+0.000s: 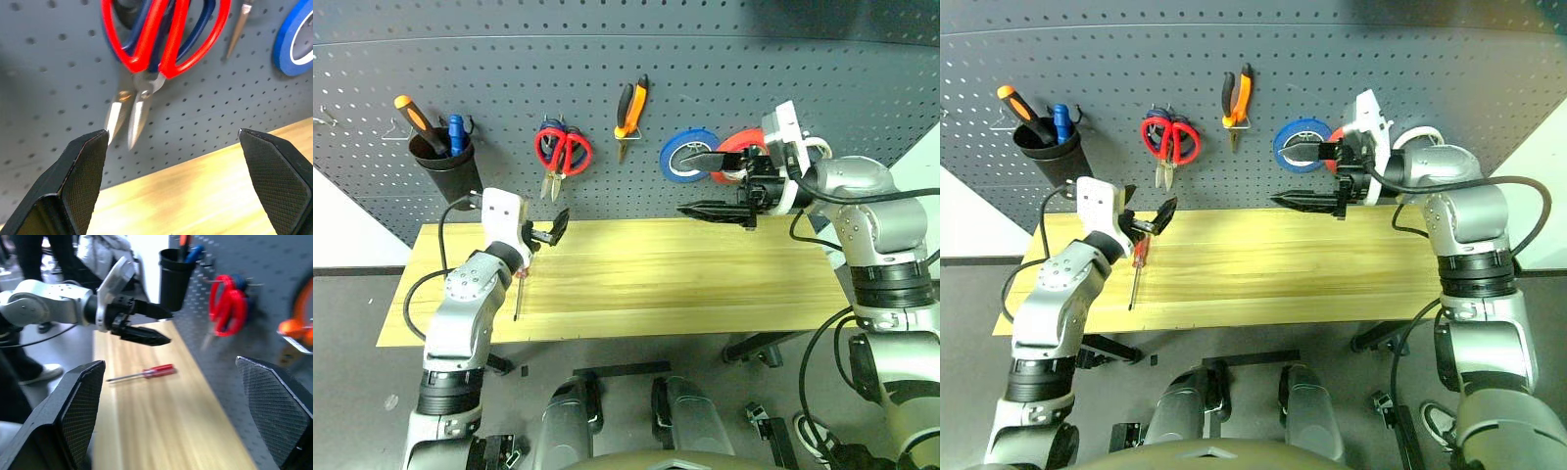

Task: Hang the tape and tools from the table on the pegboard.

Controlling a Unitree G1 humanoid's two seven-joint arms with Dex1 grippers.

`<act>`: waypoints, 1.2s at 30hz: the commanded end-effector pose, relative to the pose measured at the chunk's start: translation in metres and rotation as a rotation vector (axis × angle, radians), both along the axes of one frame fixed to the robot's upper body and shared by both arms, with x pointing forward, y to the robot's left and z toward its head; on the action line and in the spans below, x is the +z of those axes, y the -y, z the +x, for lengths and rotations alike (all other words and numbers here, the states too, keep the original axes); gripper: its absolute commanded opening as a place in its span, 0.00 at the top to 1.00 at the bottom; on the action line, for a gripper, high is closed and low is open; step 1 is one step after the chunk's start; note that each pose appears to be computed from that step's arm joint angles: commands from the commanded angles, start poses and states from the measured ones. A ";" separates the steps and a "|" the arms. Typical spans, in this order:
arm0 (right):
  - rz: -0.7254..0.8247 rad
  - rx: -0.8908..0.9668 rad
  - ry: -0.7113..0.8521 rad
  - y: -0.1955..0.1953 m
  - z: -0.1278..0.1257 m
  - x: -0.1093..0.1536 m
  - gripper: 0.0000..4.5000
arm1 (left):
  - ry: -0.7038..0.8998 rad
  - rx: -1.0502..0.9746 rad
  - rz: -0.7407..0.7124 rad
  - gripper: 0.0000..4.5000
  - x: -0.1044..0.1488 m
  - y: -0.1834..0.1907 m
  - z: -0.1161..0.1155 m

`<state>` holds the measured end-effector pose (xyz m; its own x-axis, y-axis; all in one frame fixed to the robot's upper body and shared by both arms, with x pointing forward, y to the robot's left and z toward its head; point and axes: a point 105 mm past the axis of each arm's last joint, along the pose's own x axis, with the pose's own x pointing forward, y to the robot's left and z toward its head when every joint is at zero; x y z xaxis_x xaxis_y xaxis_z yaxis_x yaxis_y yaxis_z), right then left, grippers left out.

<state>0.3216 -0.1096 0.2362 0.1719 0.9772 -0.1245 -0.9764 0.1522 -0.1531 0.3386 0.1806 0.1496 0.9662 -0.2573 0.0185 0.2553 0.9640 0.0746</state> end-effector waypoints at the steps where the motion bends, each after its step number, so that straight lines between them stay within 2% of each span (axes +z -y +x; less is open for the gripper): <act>1: -0.023 0.057 -0.058 -0.021 -0.012 -0.007 0.00 | -0.046 0.095 -0.025 0.01 -0.006 -0.016 -0.010; 7: -0.065 0.075 -0.079 -0.049 -0.017 -0.036 0.00 | -0.195 0.206 0.037 0.01 -0.032 -0.041 -0.016; 9: -0.066 0.074 -0.076 -0.057 -0.015 -0.042 0.00 | -0.246 0.168 0.019 0.01 -0.038 -0.044 -0.018; 14: -0.062 0.049 -0.061 -0.072 -0.005 -0.041 0.00 | -0.335 0.196 0.038 0.01 -0.049 -0.058 -0.016; 21: -0.088 -0.001 -0.067 -0.087 0.016 -0.047 0.00 | -0.430 0.299 0.075 0.01 -0.058 -0.075 0.000; 28: -0.147 -0.056 -0.068 -0.091 0.037 -0.055 0.00 | -0.483 0.370 0.024 0.01 -0.053 -0.081 0.028; 36: -0.163 -0.075 -0.052 -0.087 0.040 -0.053 0.00 | -0.594 0.397 0.020 0.01 -0.068 -0.071 0.039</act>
<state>0.3622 -0.0248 0.1685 0.2286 0.9203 -0.3174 -0.9735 0.2133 -0.0828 0.3765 0.2483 0.0786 0.8403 0.0915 -0.5343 -0.0912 0.9955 0.0270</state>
